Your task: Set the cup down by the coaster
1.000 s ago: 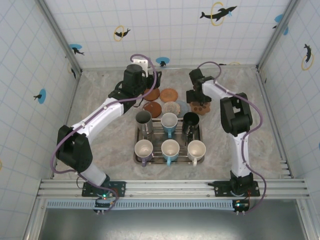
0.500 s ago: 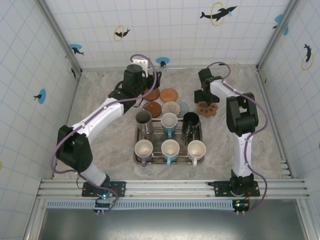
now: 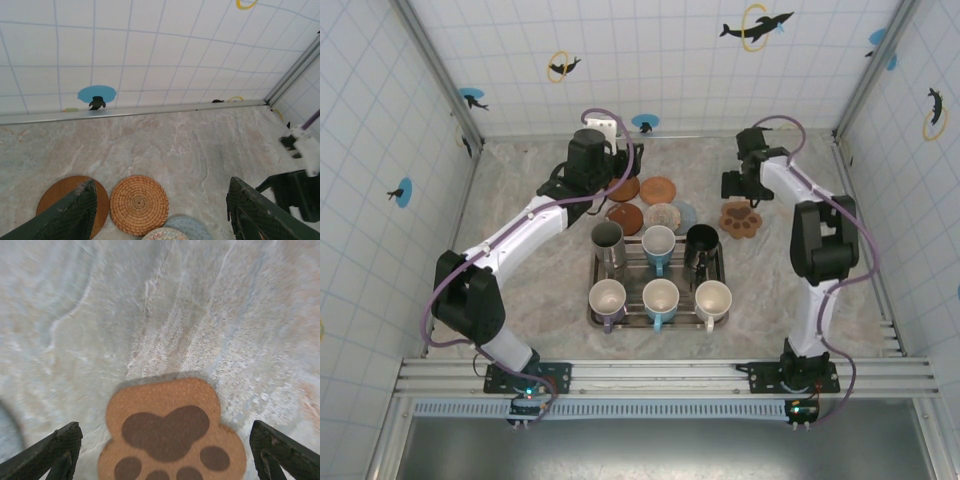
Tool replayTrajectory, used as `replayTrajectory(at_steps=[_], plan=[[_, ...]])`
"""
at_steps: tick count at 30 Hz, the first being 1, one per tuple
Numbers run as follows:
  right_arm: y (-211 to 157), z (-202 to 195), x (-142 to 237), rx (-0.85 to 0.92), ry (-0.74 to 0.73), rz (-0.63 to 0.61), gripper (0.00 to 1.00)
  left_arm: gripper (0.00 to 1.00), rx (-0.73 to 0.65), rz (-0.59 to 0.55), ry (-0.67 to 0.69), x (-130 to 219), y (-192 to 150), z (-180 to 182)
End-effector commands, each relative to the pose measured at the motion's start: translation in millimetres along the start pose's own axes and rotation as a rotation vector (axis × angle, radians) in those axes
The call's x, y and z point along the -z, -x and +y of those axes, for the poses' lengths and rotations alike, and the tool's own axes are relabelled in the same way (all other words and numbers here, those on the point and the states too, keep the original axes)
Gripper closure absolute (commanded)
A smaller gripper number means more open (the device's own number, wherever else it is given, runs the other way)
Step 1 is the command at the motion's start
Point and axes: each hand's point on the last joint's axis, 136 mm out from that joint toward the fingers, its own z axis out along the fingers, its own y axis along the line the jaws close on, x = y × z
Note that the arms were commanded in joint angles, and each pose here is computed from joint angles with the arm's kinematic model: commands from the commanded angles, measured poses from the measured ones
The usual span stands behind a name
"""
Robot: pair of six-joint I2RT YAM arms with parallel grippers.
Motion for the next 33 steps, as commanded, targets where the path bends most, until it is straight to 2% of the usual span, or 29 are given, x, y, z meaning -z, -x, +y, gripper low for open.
replayTrajectory(at_steps=[1, 16, 25, 29, 33], plan=[[-10.1, 1.9, 27.6, -0.018, 0.019, -0.027, 0.11, 0.31, -0.022, -0.022, -0.015, 9.4, 6.3, -7.1], [-109.1, -1.2, 35.4, -0.086, -0.009, 0.065, 0.15, 0.32, -0.048, 0.009, -0.004, 12.6, -10.8, -2.7], [-124.8, 0.7, 18.2, -0.111, 0.002, 0.101, 0.22, 0.32, -0.039, 0.027, -0.008, 10.9, -17.6, -1.8], [-126.0, 5.6, 5.4, -0.123, 0.026, 0.117, 0.34, 0.32, -0.04, 0.03, -0.001, 12.9, -17.8, -1.1], [-126.1, 8.8, -4.1, -0.137, 0.056, 0.131, 0.36, 0.31, -0.039, 0.03, 0.011, 14.6, -18.0, 1.4]])
